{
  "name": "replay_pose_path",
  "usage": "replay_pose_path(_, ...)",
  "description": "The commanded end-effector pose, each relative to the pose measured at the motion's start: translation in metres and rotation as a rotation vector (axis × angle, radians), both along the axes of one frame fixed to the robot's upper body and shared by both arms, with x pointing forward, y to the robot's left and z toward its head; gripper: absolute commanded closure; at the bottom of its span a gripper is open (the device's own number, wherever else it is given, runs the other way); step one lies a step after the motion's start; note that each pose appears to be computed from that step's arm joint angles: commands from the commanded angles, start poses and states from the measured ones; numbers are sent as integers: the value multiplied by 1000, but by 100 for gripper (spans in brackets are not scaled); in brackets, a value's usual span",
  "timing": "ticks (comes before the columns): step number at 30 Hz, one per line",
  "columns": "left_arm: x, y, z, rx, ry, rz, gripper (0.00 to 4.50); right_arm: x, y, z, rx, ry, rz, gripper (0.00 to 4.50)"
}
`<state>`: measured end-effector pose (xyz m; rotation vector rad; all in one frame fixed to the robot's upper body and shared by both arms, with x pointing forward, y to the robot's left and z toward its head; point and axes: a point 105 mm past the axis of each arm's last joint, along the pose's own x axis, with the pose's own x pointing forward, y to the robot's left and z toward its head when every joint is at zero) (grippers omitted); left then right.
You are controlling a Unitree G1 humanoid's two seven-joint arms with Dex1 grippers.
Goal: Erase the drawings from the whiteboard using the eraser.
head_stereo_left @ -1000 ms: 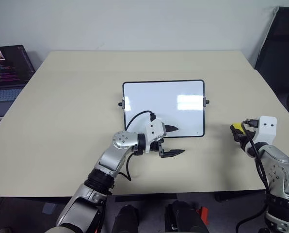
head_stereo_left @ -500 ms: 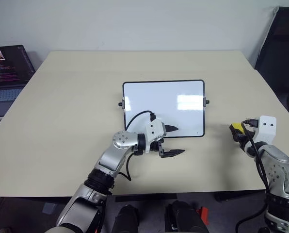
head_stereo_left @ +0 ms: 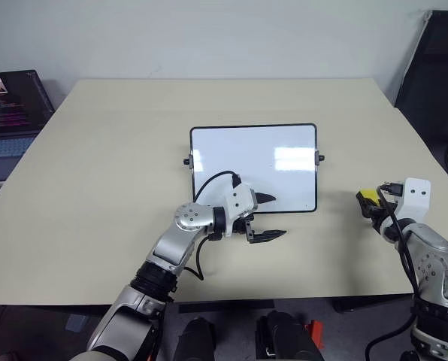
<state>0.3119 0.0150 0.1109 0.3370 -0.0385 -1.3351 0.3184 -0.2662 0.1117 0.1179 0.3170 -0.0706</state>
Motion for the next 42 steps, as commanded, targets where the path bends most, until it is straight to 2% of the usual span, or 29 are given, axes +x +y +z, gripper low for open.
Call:
replay_pose_path(1,-1,-1,14,-32,-52,-6,0,2,-7,12,-15,-28,-25,290)
replay_pose_path(7,1,-1,15,-34,-54,1,0,5,-4,23,16,-80,10,290)
replay_pose_path(9,2,0,15,-35,-55,7,0,6,-13,18,-46,-37,-28,290)
replay_pose_path(12,3,1,16,-35,-56,11,0,7,-4,16,30,-19,5,290)
replay_pose_path(14,3,2,15,-35,-56,13,0,4,0,16,27,-2,29,290)
replay_pose_path(18,3,2,15,-37,-57,17,0,-1,-10,18,-188,32,16,290)
replay_pose_path(22,4,1,15,-37,-57,15,0,2,4,16,-13,26,10,290)
replay_pose_path(24,4,1,16,-37,-58,14,0,4,3,17,-56,14,21,290)
replay_pose_path(25,4,1,16,-36,-58,13,0,5,2,17,-6,6,1,261)
replay_pose_path(26,4,0,16,-36,-58,11,0,6,0,17,15,2,-20,253)
replay_pose_path(29,4,0,16,-35,-58,10,0,7,2,19,-20,-5,12,253)
replay_pose_path(30,4,0,16,-35,-59,10,0,7,2,18,-39,1,19,217)
replay_pose_path(31,4,0,16,-35,-59,9,0,6,0,17,-61,11,12,216)
replay_pose_path(37,4,0,16,-36,-63,7,0,6,-3,16,-106,8,39,6)
replay_pose_path(42,4,0,16,-37,-64,7,0,7,-6,18,-136,4,39,2)
